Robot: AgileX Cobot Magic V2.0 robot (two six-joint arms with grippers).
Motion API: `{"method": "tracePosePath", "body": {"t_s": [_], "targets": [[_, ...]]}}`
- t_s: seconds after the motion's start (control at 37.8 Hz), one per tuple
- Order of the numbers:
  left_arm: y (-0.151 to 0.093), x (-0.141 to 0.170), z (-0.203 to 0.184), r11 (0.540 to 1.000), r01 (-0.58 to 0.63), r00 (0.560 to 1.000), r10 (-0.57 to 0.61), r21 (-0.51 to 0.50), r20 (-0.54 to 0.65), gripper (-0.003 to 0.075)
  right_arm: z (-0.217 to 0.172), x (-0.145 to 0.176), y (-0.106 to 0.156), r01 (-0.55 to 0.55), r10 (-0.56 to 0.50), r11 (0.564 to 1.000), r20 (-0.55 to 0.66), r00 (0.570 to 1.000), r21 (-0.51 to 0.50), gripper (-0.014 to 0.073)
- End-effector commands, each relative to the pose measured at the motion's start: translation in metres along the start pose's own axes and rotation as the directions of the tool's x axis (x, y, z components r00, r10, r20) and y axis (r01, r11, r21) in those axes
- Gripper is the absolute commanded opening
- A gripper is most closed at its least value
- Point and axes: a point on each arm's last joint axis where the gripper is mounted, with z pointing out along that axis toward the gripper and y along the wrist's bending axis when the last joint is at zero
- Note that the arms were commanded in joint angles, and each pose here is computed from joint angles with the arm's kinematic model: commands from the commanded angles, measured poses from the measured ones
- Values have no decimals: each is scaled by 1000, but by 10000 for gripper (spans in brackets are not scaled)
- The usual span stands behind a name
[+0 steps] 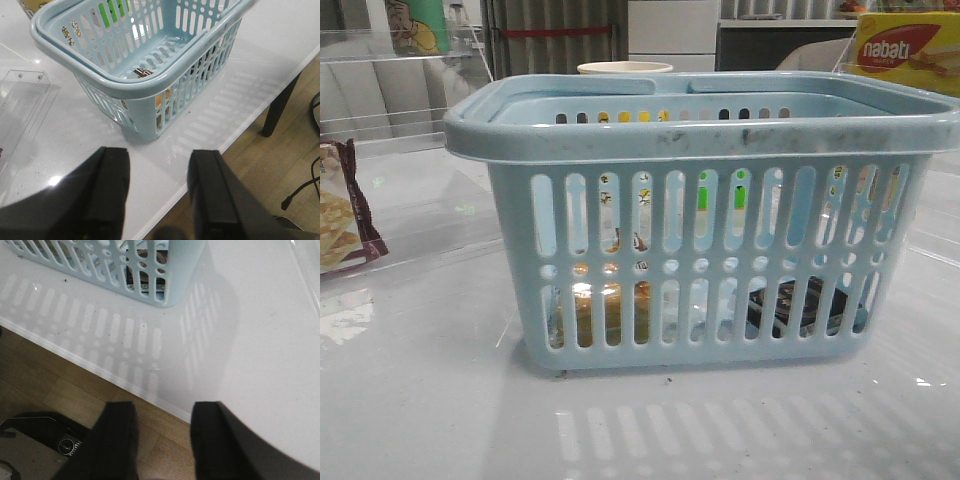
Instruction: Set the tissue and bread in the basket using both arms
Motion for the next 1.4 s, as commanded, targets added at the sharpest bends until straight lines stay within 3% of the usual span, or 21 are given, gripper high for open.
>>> {"method": "tracePosePath", "body": {"t_s": [0.0,0.13,0.19,0.69,0.87,1.11,1.37], "targets": [[0,-14,-6,1000,12,994,-11,-3,105,225,-6,-12,-1,5,-6,1000,90,996,10,208],[0,-14,-6,1000,12,995,-11,-3,103,122,-6,-12,-1,5,-6,1000,87,996,10,52],[0,-14,-6,1000,12,995,-11,-3,103,88,-6,-11,-1,5,-6,1000,79,997,10,59],[0,-12,-11,1000,13,992,-12,-9,124,91,-6,-11,-1,5,-6,1000,77,997,10,57],[9,3,-24,989,26,983,1,-148,182,91,-6,-11,-1,5,-6,1000,76,997,10,57],[17,62,-19,897,130,945,16,-422,326,91,-6,-11,-1,5,-6,1000,76,997,11,57],[21,125,9,757,268,885,51,-596,463,91,-6,-11,-1,5,-6,1000,76,997,11,57]]}}
